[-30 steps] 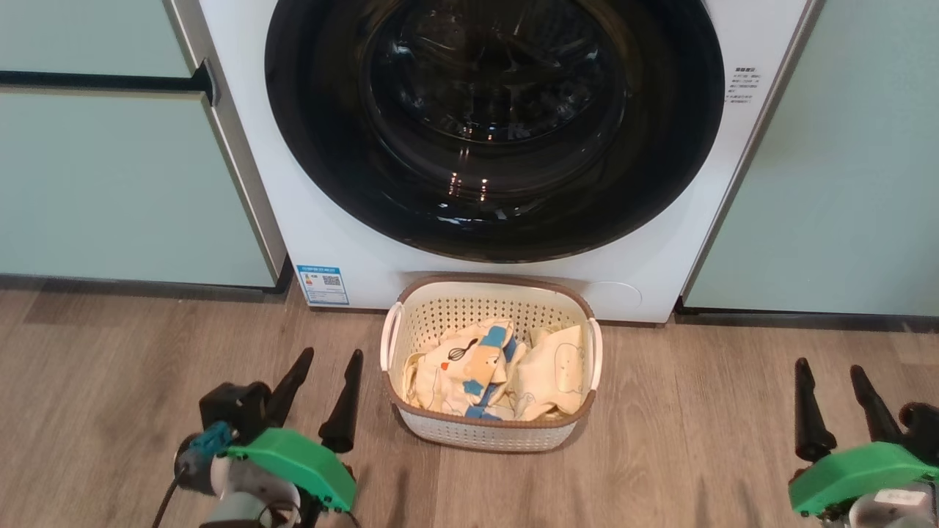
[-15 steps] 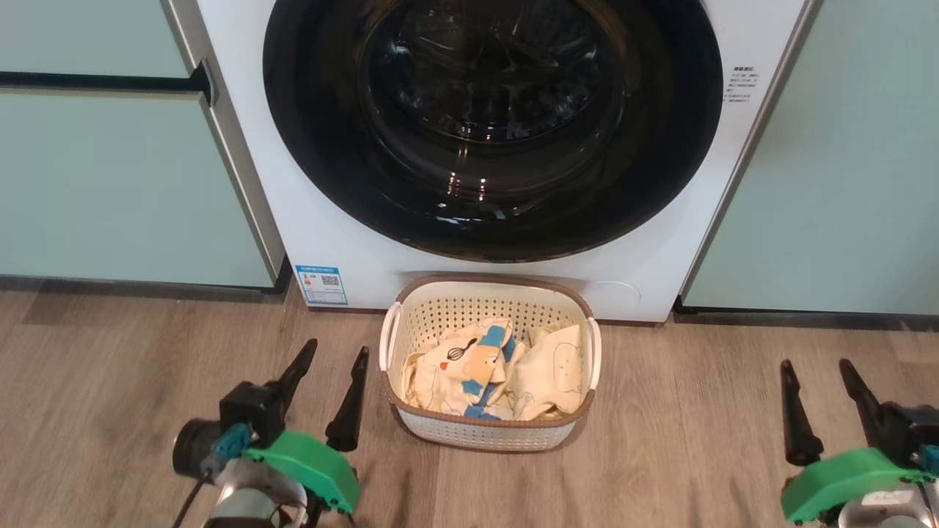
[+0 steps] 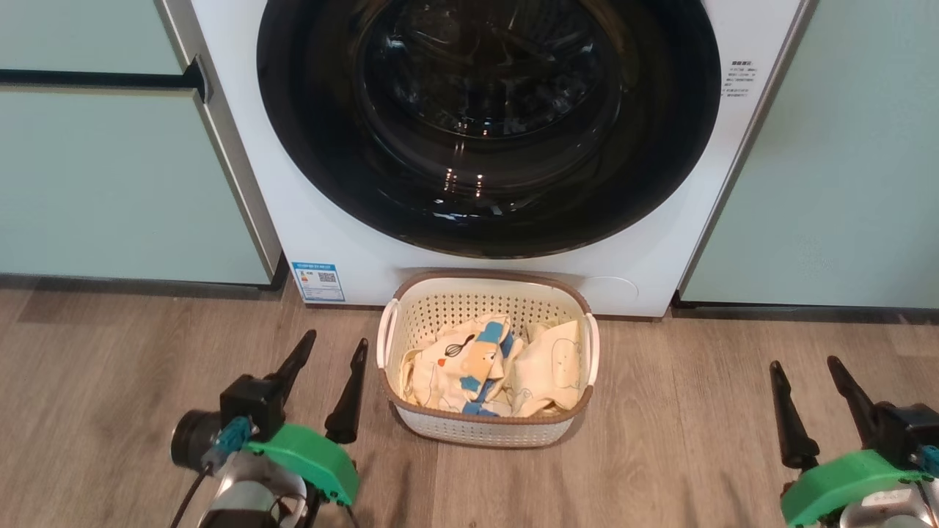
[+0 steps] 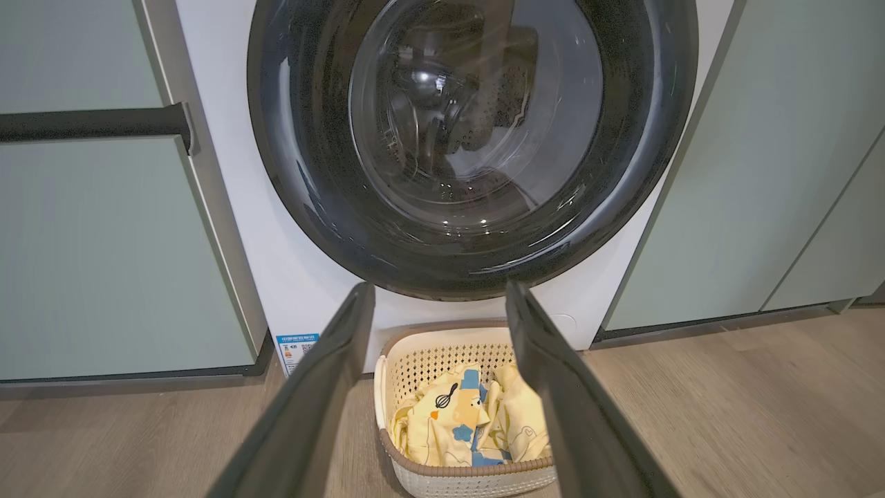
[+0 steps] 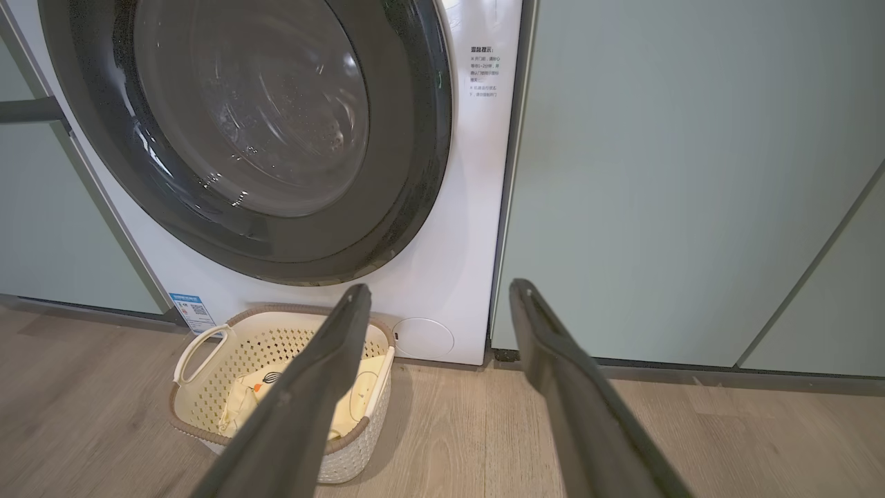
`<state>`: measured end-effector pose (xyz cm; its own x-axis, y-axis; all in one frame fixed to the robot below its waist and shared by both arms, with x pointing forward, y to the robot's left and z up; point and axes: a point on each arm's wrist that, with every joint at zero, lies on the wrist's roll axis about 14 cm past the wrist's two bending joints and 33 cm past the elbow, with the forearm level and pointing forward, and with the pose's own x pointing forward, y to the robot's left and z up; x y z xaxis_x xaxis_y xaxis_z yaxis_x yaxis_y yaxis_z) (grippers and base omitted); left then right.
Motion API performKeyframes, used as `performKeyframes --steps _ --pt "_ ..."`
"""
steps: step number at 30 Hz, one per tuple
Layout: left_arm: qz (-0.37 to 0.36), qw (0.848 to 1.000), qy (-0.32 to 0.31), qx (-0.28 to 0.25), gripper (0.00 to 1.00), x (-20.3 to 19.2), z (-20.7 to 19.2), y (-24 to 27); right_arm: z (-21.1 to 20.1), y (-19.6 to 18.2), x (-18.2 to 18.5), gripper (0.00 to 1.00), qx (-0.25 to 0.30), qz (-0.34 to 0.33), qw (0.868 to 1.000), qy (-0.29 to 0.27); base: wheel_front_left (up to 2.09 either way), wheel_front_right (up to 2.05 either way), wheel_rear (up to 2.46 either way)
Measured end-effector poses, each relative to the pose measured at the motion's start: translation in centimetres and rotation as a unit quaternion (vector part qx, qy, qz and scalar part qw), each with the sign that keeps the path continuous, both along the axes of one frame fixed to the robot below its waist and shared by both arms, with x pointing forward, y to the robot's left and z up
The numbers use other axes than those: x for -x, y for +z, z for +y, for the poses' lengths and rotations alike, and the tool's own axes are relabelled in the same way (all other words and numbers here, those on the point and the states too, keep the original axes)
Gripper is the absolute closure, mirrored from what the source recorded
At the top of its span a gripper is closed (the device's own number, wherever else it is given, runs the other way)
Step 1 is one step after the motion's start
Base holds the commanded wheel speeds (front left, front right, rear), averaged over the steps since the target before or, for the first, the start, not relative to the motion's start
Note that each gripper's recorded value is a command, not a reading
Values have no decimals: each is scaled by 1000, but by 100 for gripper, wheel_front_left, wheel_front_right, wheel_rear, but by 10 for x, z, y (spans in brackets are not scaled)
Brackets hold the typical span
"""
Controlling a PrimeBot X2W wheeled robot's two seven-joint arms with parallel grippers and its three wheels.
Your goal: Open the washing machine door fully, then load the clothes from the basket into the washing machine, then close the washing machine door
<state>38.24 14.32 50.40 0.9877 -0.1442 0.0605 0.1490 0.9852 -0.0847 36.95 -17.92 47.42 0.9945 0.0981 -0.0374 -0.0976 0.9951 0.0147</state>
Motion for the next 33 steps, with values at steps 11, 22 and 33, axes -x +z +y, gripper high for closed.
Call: performKeyframes --steps 11,22,33 --pt "13 1000 3 -2 0 0 0 -8 -2 0 0 0 -1 0 1000 -4 0 0 0" --pt "13 1000 -4 -5 0 1 -3 -8 -3 2 0 0 -2 -4 1000 -6 31 31 -62" --pt "15 1000 -14 -14 0 0 -6 -10 -3 4 1 0 -7 -6 1000 -10 106 106 -212"
